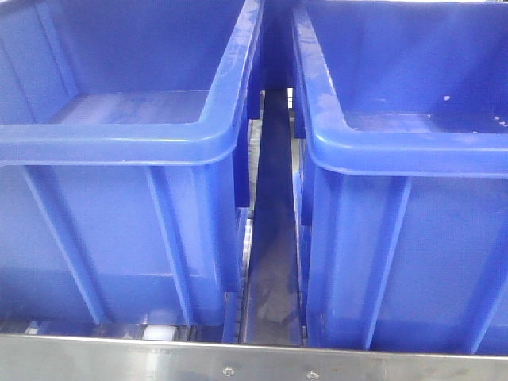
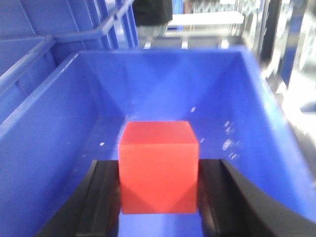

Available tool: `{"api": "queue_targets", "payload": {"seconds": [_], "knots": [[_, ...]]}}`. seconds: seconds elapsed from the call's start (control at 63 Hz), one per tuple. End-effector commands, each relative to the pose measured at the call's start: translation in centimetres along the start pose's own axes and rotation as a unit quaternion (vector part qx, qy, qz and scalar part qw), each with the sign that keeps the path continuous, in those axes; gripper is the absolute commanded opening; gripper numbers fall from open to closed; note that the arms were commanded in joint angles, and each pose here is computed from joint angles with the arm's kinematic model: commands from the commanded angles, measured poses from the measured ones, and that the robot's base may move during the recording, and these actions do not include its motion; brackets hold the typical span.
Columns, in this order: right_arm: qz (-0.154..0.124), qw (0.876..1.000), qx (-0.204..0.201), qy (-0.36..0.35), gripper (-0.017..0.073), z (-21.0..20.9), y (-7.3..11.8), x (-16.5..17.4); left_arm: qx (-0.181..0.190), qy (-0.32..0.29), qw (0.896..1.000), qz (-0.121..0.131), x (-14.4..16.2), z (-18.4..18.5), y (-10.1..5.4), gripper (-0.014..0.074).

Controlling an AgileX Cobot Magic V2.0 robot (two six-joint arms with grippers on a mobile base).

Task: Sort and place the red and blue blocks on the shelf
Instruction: 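Lower the held cubes into the bins with both grippers, then open both grippers to release the blue and red cubes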

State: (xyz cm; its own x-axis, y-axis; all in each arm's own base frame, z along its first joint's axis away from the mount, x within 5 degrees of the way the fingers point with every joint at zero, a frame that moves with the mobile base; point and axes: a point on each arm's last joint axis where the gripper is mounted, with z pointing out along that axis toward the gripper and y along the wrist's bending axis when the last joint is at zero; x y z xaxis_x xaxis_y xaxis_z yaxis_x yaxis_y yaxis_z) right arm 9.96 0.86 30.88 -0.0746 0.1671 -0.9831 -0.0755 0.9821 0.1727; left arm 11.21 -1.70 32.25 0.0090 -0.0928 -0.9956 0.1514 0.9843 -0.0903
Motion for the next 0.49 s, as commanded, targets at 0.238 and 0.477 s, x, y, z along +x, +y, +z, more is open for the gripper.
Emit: {"api": "queue_targets", "payload": {"seconds": [0.238, 0.477], "knots": [[0.009, 1.000, 0.011, 0.013, 0.0375, 3.7, -0.2, -0.3, 0.065, 0.014, 0.998, -0.006, 0.0, 4.4, -2.2, 0.0325], [0.007, 0.997, 0.020, 0.068, 0.0375, 5.7, -0.4, 1.2, 0.097, 0.046, 0.994, -0.002, 2.5, 7.7, -3.9, 0.0325]]}}
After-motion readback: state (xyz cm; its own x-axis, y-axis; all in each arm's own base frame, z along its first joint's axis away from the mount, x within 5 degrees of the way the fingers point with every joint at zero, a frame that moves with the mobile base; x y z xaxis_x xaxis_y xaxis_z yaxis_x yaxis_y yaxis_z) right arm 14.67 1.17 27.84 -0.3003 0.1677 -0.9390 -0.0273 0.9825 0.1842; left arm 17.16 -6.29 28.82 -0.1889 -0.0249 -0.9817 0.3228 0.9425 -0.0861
